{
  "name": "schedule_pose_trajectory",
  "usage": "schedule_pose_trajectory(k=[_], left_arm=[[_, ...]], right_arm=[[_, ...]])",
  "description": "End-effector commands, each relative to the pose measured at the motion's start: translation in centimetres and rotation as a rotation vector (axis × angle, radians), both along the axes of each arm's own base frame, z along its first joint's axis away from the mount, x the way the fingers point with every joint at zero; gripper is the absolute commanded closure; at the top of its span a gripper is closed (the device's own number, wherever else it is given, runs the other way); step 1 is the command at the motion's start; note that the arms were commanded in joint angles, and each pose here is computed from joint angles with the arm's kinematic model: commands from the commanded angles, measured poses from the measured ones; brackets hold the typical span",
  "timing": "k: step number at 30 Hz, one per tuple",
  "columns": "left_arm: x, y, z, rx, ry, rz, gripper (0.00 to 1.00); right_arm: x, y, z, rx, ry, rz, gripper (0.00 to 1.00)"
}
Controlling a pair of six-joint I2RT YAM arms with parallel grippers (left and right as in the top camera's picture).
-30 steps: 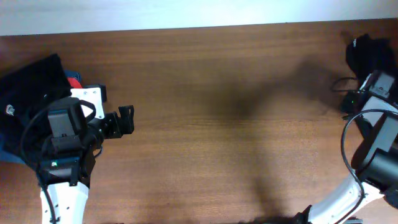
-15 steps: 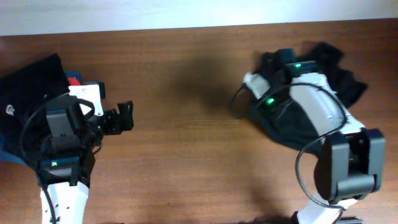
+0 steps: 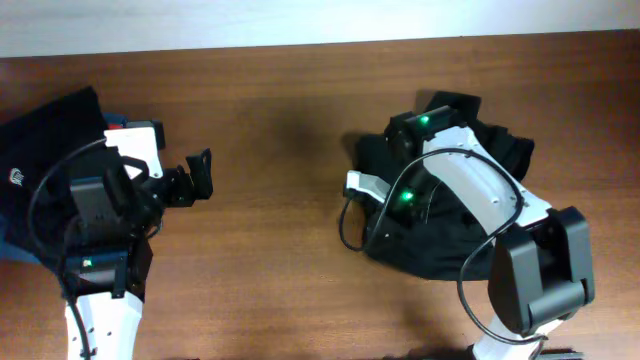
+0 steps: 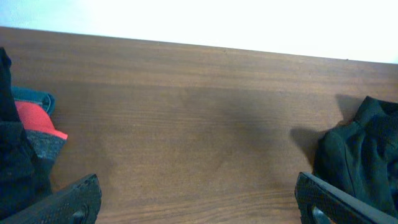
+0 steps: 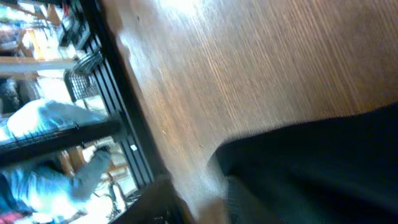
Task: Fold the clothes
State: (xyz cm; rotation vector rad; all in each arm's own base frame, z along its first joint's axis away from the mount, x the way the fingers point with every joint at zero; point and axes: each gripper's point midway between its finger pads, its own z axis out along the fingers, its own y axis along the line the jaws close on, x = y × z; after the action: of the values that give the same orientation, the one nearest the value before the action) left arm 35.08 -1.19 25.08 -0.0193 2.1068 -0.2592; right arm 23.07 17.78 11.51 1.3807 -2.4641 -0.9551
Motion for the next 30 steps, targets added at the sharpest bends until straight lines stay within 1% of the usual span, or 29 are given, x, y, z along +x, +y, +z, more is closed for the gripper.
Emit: schedule_pose_trajectory(k=[1,3,4,6,8,9,11,12,15,16,18,19,20,22,24,25,27,30], left_arm=[[0.4,-0.8,1.8,-0.019,-0.053,-0.038,0.01],[0.5,-1.7,2.2,-0.045,-0.071,-0.088,0.01],[0.6,-2.2,2.3,-0.059,-0.076,-0.114,0.01],[0.9,-3.8,2.0,-0.095,-0.073,-0.192,0.00],[1.4,-5.2,1.0,-0.105,-0.045,-0.234,0.01],[1.9,-6.6,0.2,-0.109,-0.015,-0.271,0.01],[2.7,-9.2,-1.0,-0.113,0.031,-0.337,0.01],[3.3,-10.8,-1.5,-0.115,0.061,-0.373,0.01],[5.0,-14.3,-3.2,-0.098,0.161,-0.458,0.01],[5.7,-15.0,-3.9,-0.086,0.198,-0.463,0.01],[6.8,-17.2,-5.5,-0.077,0.284,-0.505,0.01],[7.0,-18.2,-6.1,-0.067,0.313,-0.528,0.00],[7.3,-19.7,-7.3,-0.050,0.354,-0.565,0.01],[7.4,-21.5,-8.9,-0.032,0.398,-0.607,0.00],[7.2,-24.3,-11.9,0.001,0.456,-0.678,0.01],[6.8,-26.0,-14.5,0.013,0.503,-0.710,0.01],[6.4,-27.1,-16.9,0.022,0.541,-0.731,0.01],[6.0,-28.6,-20.4,0.033,0.577,-0.757,0.01]], right_arm=[[0.0,0.7,0.6,0.041,-0.011,0.006,0.59],[1.2,0.1,0.0,-0.018,-0.023,-0.066,0.57],[2.2,-0.6,-0.6,-0.069,-0.046,-0.117,0.54],[4.1,-1.8,-1.1,-0.151,-0.079,-0.222,0.54],[6.1,-3.3,-0.9,-0.217,-0.110,-0.331,0.54],[7.8,-4.8,-0.5,-0.287,-0.141,-0.431,0.54],[10.0,-7.6,0.5,-0.406,-0.198,-0.581,0.54],[11.4,-9.8,1.7,-0.488,-0.248,-0.699,0.54],[13.3,-13.8,5.4,-0.554,-0.360,-0.913,0.52],[13.6,-15.3,6.9,-0.558,-0.391,-1.002,0.49],[13.7,-17.7,9.0,-0.536,-0.414,-1.143,0.39],[13.5,-19.2,9.7,-0.533,-0.415,-1.211,0.30],[13.0,-20.9,10.5,-0.519,-0.409,-1.274,0.19],[12.4,-22.6,11.1,-0.494,-0.385,-1.334,0.15],[11.4,-24.8,11.0,-0.493,-0.338,-1.389,0.14],[10.6,-26.0,10.8,-0.512,-0.308,-1.423,0.15],[10.1,-27.1,10.7,-0.524,-0.290,-1.452,0.16],[9.8,-27.9,10.7,-0.530,-0.284,-1.477,0.20]])
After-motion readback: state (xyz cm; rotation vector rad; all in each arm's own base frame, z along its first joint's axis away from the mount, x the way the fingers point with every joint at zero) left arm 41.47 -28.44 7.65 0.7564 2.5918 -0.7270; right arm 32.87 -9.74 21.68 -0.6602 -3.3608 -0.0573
